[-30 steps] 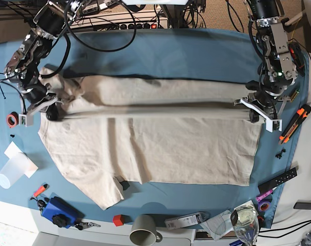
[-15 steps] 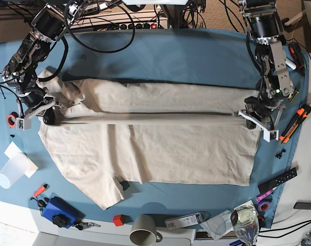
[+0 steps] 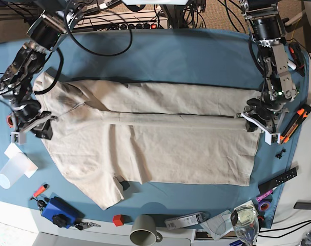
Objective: Fold the T-shirt properly
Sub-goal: 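Lower the held shoulder edge onto the shirt body, folding it over, then open both grippers and reposition them at the folded edge corners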
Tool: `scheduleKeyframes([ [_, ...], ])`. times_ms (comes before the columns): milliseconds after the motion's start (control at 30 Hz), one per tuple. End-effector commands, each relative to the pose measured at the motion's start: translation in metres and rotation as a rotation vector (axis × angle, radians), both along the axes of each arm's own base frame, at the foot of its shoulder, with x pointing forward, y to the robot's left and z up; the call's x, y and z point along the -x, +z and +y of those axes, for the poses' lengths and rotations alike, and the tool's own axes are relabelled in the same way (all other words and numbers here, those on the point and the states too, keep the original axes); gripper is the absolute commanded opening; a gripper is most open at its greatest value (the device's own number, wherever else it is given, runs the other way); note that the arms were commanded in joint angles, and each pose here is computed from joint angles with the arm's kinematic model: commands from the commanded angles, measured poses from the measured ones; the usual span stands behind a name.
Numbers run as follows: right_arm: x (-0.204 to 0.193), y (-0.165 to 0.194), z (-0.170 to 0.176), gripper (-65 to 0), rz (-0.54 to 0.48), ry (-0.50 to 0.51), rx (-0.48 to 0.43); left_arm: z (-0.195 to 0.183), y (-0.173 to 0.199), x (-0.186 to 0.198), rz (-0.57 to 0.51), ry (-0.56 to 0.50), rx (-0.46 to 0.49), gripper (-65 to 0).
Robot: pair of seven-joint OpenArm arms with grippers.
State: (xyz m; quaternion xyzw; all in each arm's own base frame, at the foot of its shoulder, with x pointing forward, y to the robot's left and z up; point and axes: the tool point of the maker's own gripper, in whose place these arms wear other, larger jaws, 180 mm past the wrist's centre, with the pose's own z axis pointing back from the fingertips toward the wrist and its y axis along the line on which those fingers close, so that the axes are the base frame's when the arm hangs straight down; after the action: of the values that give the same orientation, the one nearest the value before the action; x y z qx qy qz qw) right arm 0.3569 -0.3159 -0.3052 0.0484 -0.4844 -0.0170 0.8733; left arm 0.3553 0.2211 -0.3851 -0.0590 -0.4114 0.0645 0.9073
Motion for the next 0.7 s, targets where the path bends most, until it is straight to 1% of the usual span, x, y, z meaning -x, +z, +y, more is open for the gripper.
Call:
scheduleKeyframes([
  [0,-0.007,0.02,-0.006,-46.4,-0.049,0.003,0.019,0.008,0.018,-0.01,-0.041,-0.003,-0.021,-44.3],
  [100,-0.009,0.027,-0.009,-46.4,-0.061,0.006,0.013,0.01,0.026,-0.007,-0.019,-0.006,-0.036,-44.3],
  [200,-0.009,0.031,-0.007,-46.4,-0.065,0.024,-0.015,0.006,0.041,-0.005,-0.022,-0.019,-0.025,-44.2],
  [333,-0.008,0.035,-0.01,-46.4,-0.066,0.028,-0.011,0.005,0.06,-0.008,-0.065,-0.025,-0.04,-39.1],
  [400,-0.008,0.038,-0.013,-46.4,-0.068,0.026,-0.002,0.005,0.064,-0.009,-0.078,-0.027,-0.046,-35.9],
  [433,-0.008,0.039,-0.016,-46.4,-0.069,0.025,0.005,0.005,0.064,-0.008,-0.074,-0.027,-0.048,-35.4],
  [533,-0.004,0.04,-0.022,-46.4,-0.045,0.02,0.014,0.004,0.054,0.0,-0.011,-0.036,-0.044,-35.4],
  [600,0.0,0.043,-0.027,-46.4,-0.051,0.009,-0.019,0.005,0.049,0.008,0.024,-0.042,-0.049,-35.4],
  [667,0.005,0.05,-0.034,-46.4,-0.08,-0.014,-0.064,0.009,0.05,0.017,0.036,-0.044,-0.064,-35.4],
])
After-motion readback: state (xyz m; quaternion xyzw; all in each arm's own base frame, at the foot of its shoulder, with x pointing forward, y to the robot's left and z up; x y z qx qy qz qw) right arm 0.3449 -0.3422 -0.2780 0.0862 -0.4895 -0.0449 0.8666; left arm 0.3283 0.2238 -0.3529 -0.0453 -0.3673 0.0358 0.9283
